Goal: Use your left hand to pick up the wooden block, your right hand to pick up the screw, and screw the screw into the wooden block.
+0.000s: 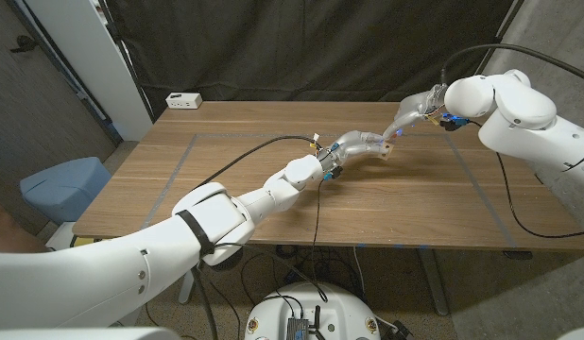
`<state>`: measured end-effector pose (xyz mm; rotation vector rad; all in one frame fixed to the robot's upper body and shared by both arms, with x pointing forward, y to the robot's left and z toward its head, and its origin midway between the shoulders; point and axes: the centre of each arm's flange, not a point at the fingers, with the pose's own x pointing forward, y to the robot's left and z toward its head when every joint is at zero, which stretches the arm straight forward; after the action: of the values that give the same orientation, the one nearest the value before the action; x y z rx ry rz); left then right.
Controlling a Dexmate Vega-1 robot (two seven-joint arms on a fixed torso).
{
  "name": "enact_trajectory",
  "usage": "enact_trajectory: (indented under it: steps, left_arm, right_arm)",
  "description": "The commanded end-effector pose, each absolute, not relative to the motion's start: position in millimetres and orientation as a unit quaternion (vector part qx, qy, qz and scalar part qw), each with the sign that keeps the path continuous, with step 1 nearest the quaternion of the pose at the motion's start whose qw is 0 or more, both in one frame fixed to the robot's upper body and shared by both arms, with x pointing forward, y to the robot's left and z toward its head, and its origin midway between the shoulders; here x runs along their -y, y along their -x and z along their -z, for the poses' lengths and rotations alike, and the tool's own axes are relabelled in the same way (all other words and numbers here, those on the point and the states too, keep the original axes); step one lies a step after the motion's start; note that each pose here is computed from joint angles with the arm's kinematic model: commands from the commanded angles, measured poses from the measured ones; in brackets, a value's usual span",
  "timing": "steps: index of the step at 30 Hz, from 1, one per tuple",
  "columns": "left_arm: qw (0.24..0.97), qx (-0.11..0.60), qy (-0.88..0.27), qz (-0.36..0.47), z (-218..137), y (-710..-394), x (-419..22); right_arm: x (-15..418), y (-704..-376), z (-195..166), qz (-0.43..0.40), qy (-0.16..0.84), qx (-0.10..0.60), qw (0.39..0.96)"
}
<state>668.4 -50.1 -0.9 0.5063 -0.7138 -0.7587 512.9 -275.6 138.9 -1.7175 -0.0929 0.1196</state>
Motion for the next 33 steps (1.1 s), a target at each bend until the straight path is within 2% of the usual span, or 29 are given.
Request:
enact_trajectory:
  steps: [1,33]
  left_arm:
    - [0.837,0.335,-0.241,0.359,0.2,-668.7,51.8]
    - [0.833,0.339,-0.244,0.363,-0.1,-666.0,55.8]
  right_arm:
    - [275.9,-507.5,-142.2,-0.070,0.757,0.044,0.648]
    - [275.1,-506.7,-148.4,-0.060,0.766,0.059,0.637]
